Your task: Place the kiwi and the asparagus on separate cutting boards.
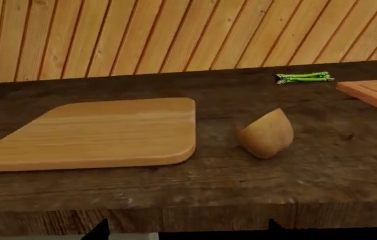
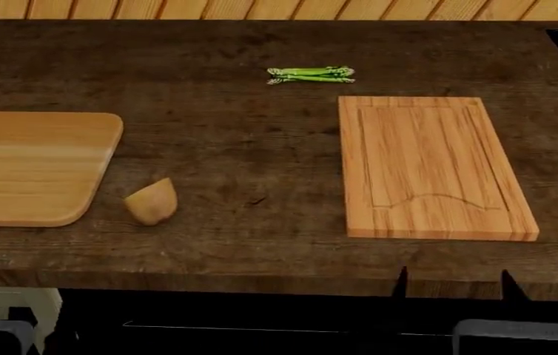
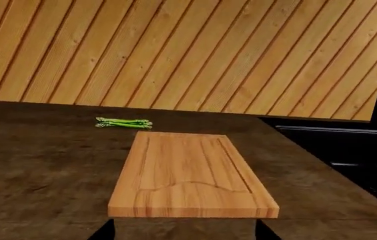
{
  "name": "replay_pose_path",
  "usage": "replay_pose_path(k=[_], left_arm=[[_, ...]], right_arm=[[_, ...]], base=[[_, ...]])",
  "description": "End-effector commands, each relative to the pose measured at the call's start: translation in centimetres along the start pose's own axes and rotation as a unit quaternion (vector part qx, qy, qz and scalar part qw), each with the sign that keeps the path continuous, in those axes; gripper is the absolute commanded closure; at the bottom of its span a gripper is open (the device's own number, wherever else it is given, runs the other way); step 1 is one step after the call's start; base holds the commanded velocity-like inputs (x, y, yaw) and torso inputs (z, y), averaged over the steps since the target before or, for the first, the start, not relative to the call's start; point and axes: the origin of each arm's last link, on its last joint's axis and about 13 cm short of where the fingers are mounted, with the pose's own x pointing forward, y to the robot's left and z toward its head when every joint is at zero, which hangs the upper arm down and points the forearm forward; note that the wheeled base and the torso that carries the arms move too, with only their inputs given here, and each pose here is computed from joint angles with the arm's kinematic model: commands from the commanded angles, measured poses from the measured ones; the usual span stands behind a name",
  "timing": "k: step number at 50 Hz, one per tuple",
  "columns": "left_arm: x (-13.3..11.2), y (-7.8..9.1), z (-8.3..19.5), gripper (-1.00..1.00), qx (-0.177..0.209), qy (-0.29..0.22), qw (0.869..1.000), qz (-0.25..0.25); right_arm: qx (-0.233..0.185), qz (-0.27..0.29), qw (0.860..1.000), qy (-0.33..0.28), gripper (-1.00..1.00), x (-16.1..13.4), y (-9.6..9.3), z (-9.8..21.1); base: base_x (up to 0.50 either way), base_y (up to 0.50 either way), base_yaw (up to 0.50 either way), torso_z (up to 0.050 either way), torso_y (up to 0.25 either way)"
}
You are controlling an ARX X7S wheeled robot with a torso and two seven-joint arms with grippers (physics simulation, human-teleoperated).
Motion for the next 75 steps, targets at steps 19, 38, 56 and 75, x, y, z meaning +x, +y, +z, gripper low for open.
replay_pose_path(k=[19,38,56,75], left_arm=[[-1.0,6.7,11.3,-1.00,0.044,-0.021,0.999,-0.010],[-2.1,7.2,11.3,-1.00,0.045,-0.006,0.999,-0.013],[-2.0,7.3,11.2,-1.00,0.043,0.002,0.999,-0.017],[-2.4,7.6,10.8,-1.00,0.032,0.007,0.999,-0.014]], right_arm=[[-0.038,0.012,0.999,0.016,-1.00,-4.0,-7.6,10.8],[-0.039,0.006,0.999,0.008,-1.00,-4.3,-8.0,11.8],[-0.051,0.008,0.999,0.011,-1.00,-4.5,-7.9,11.7],[-0.064,0.059,0.995,0.047,-1.00,-2.5,-7.0,12.9]], base=[[0.01,0.00,0.00,0.000,0.000],[0.50,0.16,0.00,0.000,0.000],[0.50,-0.06,0.00,0.000,0.001],[0.39,0.02,0.00,0.000,0.001]])
